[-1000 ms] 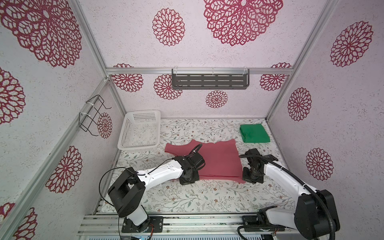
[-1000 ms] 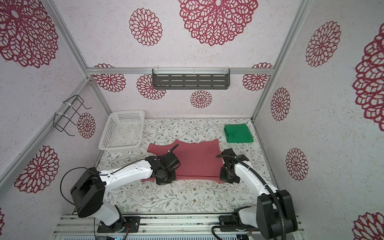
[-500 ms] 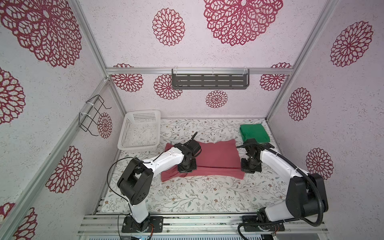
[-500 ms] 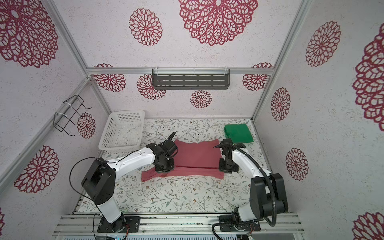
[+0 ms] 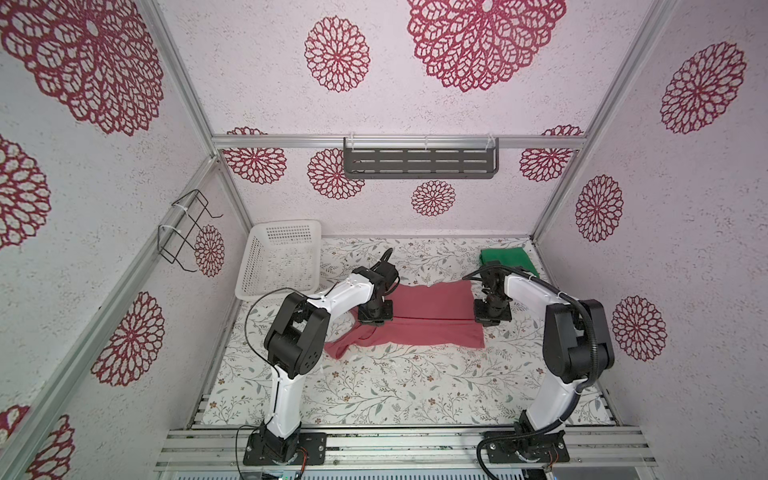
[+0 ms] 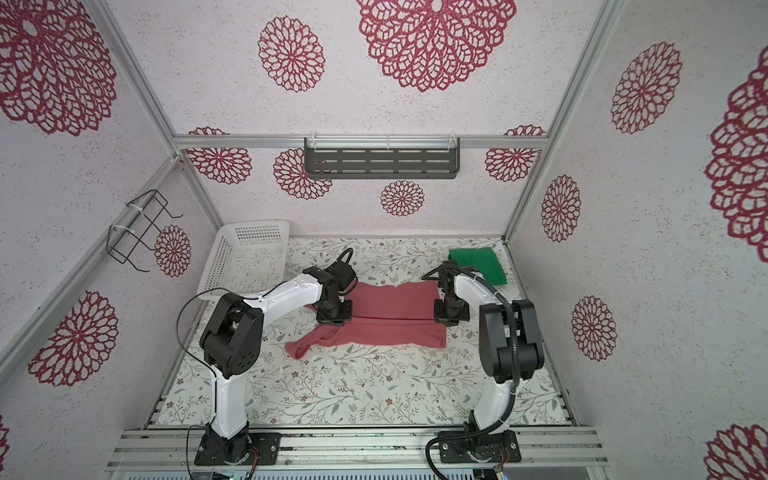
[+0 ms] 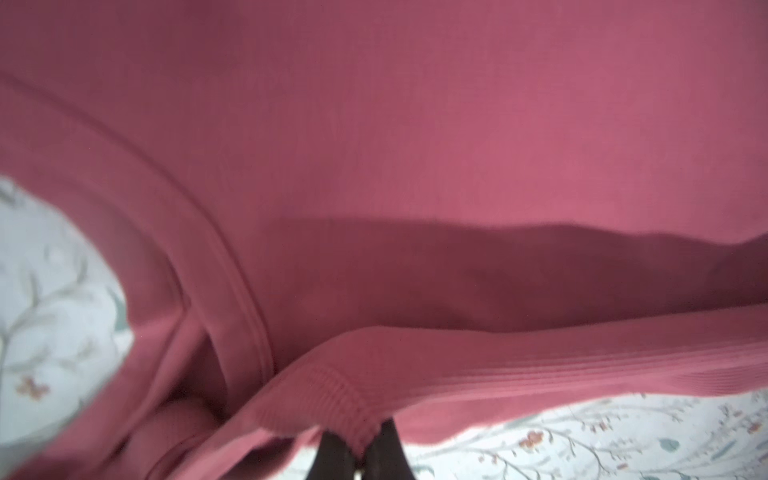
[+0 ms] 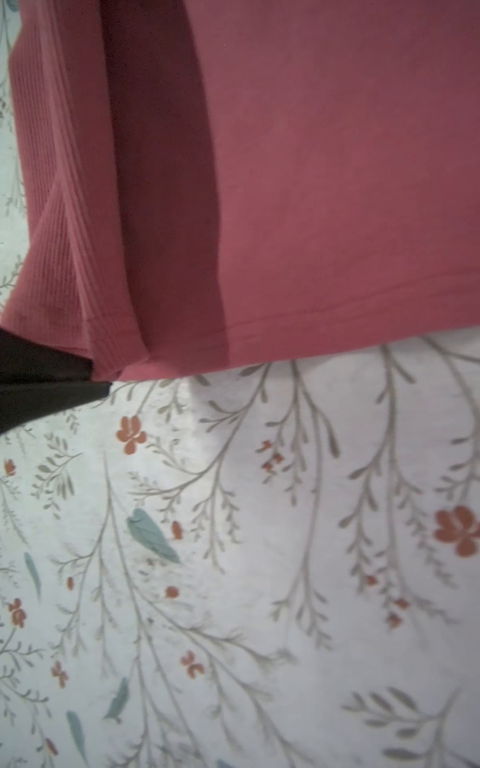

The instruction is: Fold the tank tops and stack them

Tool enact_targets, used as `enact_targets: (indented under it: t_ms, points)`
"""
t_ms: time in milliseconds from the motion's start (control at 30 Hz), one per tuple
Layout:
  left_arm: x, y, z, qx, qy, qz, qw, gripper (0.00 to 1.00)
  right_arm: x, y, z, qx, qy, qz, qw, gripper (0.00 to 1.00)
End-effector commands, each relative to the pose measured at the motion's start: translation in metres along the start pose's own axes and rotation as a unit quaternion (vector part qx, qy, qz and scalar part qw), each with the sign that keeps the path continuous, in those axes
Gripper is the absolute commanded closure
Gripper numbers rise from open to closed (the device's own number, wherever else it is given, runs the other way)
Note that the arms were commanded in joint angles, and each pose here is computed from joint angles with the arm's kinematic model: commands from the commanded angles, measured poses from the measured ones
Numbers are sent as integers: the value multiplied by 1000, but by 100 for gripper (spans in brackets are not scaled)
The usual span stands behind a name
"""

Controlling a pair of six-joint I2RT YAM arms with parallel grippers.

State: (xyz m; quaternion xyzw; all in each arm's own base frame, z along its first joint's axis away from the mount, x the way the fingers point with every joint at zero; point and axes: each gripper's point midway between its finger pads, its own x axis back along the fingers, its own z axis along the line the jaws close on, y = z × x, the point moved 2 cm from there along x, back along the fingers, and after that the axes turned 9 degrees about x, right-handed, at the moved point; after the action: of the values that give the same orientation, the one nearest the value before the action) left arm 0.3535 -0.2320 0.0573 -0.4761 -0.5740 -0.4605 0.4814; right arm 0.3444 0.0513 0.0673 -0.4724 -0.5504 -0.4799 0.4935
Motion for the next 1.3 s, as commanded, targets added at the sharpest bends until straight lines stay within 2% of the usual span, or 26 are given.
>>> enact_targets:
  t_ms: [0, 33, 67, 167, 233, 300, 367, 500, 667, 800, 967, 1267]
  points:
    - [-3, 20, 12, -27, 12, 14, 999, 100, 2, 23, -11, 15, -27, -11, 999, 98]
    - [-4, 25, 14, -30, 12, 19, 999, 98, 0, 28, -11, 19, -28, -8, 999, 94]
    - [-2, 31, 15, -35, 13, 18, 999, 91, -1, 34, -11, 21, -29, -9, 999, 90]
    - [18, 40, 15, -60, 13, -1, 998, 59, 8, 45, -9, 24, -21, -24, 999, 70]
    - [37, 39, 15, -73, 7, -17, 997, 43, 19, 49, -5, 25, -5, -39, 999, 64]
    - [56, 32, 20, -75, 4, -30, 997, 32, 30, 49, 0, 23, 14, -51, 998, 60]
    - [77, 19, 31, -70, 8, -43, 997, 29, 42, 45, 7, 16, 39, -65, 997, 60]
    - [95, -19, 71, -40, 50, -56, 996, 29, 51, 25, 22, -4, 88, -87, 992, 59]
    - [76, -65, 108, 4, 81, -37, 996, 30, 41, -3, 37, -34, 140, -93, 985, 60]
    - [57, -83, 111, 7, 89, -18, 996, 30, 33, -15, 42, -46, 152, -90, 983, 59]
    - [37, -84, 106, 4, 98, -4, 995, 32, 27, -23, 43, -48, 152, -82, 984, 59]
    - [25, -84, 119, 27, 134, 11, 991, 74, 26, -19, 44, -58, 156, -98, 981, 59]
